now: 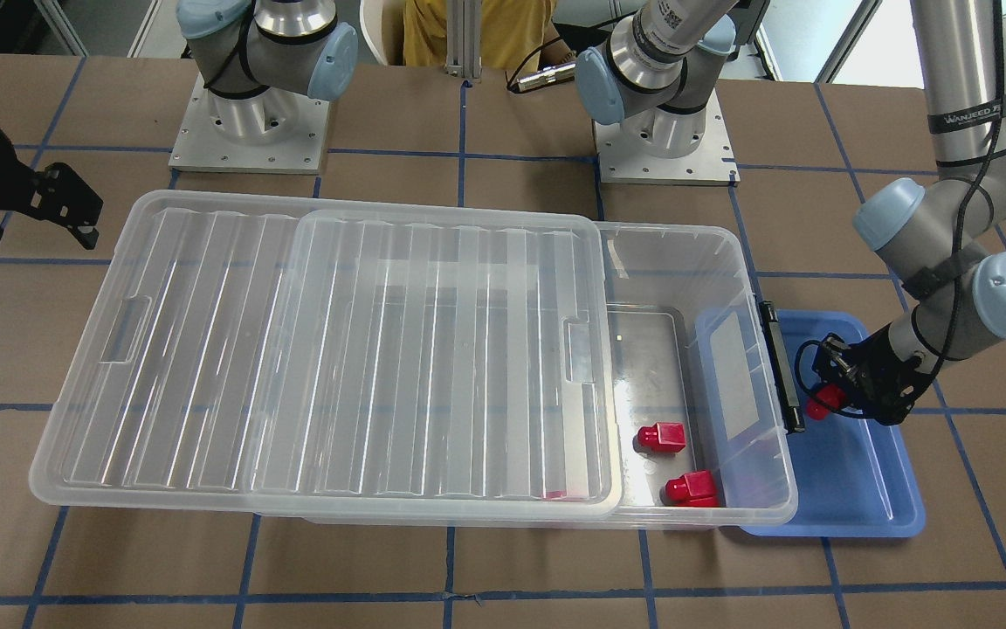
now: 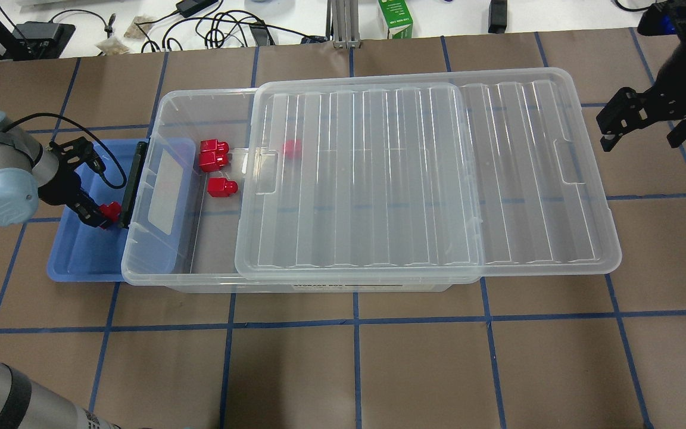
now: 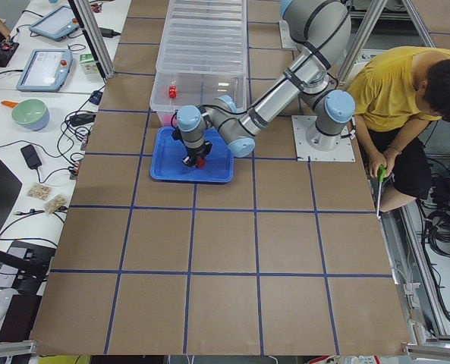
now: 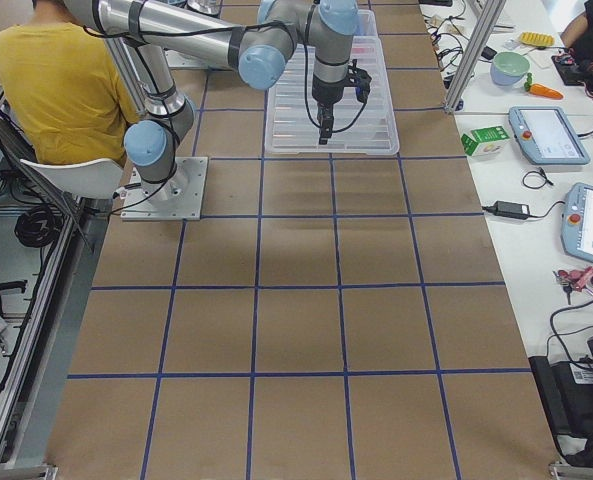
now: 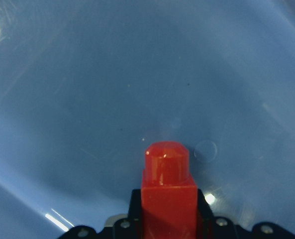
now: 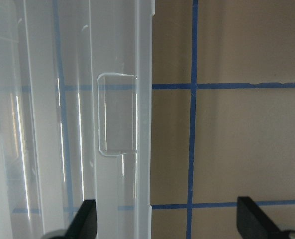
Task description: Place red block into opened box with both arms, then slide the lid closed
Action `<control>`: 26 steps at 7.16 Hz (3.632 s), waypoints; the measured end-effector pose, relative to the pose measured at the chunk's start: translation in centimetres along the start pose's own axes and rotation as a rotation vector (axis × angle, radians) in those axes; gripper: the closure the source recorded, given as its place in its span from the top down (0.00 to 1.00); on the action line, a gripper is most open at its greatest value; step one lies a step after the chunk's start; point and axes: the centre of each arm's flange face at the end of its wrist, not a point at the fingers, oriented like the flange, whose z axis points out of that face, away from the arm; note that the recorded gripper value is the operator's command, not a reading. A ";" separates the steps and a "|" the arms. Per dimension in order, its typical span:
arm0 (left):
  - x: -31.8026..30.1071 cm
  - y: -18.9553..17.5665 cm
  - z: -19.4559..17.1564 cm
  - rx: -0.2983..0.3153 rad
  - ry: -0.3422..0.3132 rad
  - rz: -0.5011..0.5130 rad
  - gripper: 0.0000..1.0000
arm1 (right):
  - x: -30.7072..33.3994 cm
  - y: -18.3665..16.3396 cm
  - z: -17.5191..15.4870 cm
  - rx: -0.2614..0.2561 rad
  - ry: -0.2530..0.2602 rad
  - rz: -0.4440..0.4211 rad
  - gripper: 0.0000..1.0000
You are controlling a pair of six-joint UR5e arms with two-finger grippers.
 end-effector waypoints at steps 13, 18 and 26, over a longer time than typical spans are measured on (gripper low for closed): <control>18.9 -17.7 -13.4 0.069 -0.080 -0.701 0.00 | -0.6 2.7 -2.5 -0.066 -0.001 0.027 1.00; 19.7 -16.7 -8.7 0.025 -0.042 -0.741 0.74 | -0.7 3.1 -1.9 -0.078 -0.005 0.026 1.00; 18.9 -18.1 -17.3 0.075 -0.076 -0.729 1.00 | -0.4 3.1 -1.7 -0.080 0.007 0.029 1.00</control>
